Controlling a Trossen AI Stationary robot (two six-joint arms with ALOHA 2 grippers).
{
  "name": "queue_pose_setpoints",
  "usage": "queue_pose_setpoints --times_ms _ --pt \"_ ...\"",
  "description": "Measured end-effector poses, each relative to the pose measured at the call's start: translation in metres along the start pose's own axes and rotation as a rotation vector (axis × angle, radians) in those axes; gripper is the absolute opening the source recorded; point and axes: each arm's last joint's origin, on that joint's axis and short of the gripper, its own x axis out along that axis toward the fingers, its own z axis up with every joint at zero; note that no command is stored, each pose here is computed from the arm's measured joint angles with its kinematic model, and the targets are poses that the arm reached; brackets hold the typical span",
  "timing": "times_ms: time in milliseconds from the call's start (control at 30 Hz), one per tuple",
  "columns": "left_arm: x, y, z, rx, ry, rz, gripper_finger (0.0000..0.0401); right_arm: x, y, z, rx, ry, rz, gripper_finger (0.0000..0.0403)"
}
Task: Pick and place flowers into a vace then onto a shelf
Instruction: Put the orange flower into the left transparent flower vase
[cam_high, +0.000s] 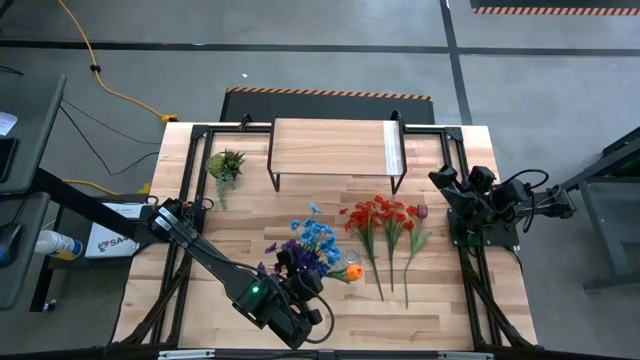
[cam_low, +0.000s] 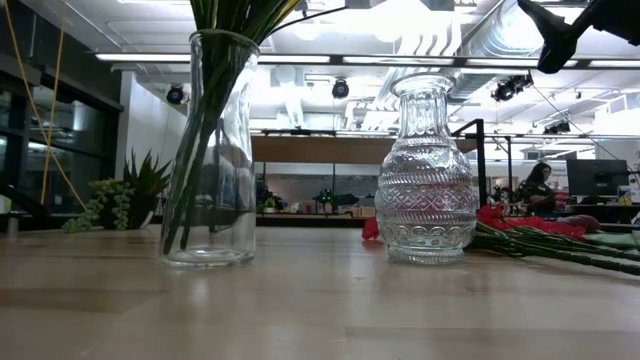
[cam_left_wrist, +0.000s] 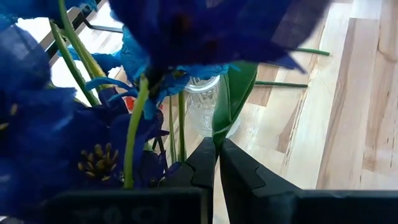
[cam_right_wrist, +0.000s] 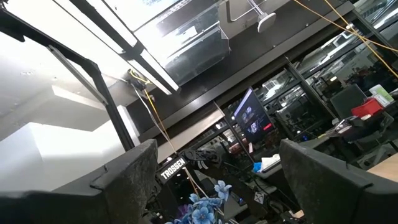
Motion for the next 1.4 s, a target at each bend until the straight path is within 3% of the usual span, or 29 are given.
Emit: queue_pose_setpoints --times_ms 1400 --pt "-0.0033 0.0029 0.0024 -0.007 0.004 -0.012 0.0053 0.0000 0.0000 0.0000 0.000 0.000 0.000 0.0328"
